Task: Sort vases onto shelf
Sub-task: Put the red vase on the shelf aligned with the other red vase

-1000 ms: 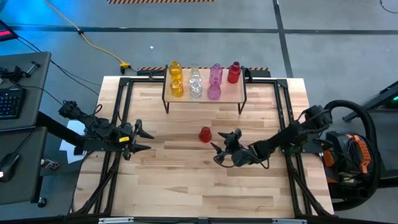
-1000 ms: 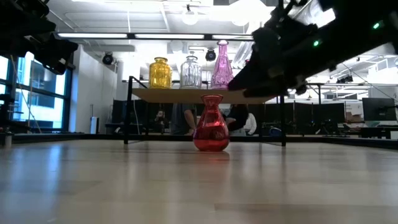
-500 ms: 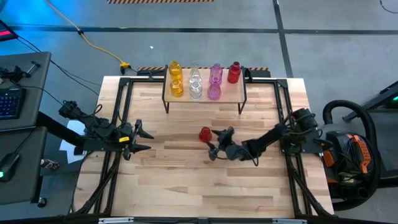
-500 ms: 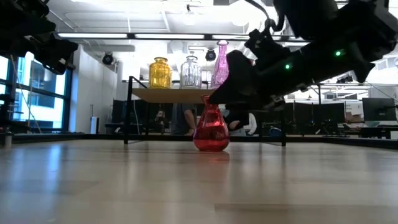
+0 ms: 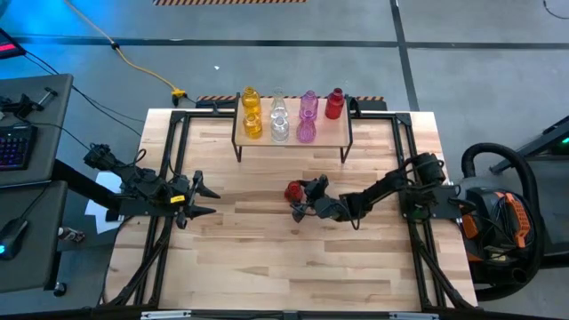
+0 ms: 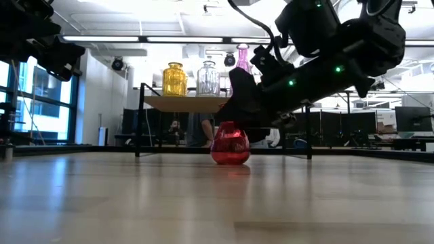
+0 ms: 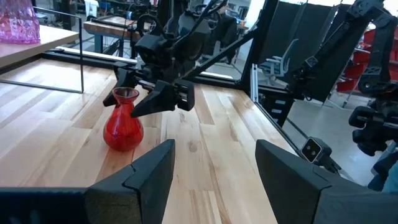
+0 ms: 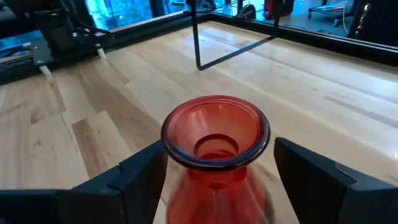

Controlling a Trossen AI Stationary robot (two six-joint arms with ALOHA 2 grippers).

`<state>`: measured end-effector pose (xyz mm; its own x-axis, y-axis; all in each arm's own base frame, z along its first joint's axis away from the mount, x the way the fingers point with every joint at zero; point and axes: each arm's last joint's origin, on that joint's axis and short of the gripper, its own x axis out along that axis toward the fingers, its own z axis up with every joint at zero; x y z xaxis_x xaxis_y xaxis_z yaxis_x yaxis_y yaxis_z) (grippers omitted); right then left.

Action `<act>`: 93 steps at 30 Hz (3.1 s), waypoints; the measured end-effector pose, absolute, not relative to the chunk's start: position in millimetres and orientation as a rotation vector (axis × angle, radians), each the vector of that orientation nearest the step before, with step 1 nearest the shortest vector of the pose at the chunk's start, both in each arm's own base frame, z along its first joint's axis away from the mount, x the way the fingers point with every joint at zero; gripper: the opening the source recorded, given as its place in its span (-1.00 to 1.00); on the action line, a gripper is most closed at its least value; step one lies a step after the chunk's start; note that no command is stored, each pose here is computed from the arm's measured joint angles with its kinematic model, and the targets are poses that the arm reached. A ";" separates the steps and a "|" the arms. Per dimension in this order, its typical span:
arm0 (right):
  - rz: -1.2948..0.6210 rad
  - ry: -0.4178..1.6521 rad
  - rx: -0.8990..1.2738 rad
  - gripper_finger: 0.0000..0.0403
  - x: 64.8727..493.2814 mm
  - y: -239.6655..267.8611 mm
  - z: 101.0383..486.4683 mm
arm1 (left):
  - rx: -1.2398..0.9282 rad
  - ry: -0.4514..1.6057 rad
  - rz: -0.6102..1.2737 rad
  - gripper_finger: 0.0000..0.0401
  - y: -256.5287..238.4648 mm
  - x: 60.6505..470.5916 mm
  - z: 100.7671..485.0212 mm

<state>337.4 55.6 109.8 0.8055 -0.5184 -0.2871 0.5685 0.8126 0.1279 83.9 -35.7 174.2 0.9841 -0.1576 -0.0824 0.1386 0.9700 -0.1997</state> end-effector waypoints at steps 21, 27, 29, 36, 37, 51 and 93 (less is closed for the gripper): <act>-0.548 0.249 0.245 -0.44 341.2 44.7 111.3 | -0.195 0.098 -0.150 0.07 -35.7 83.9 174.3; -0.556 0.241 0.267 -0.45 340.8 45.2 112.9 | -0.195 0.098 -0.150 0.07 -35.7 83.9 174.3; -0.554 0.245 0.257 -0.45 339.9 45.4 114.8 | -0.195 0.098 -0.150 0.07 -35.7 83.9 174.3; -0.559 0.300 0.225 -0.47 334.3 44.3 123.7 | -0.194 0.098 -0.150 0.07 -35.7 83.9 174.2; -0.560 0.303 0.223 -0.47 333.5 44.3 126.1 | -0.195 0.097 -0.150 0.07 -35.7 83.9 174.3; -0.686 0.285 0.129 -0.47 300.9 36.4 196.2 | -0.195 0.098 -0.150 0.07 -35.7 83.9 174.3; -0.985 0.124 0.052 -0.47 233.6 -53.3 289.5 | -0.195 0.098 -0.150 0.07 -35.7 83.9 174.3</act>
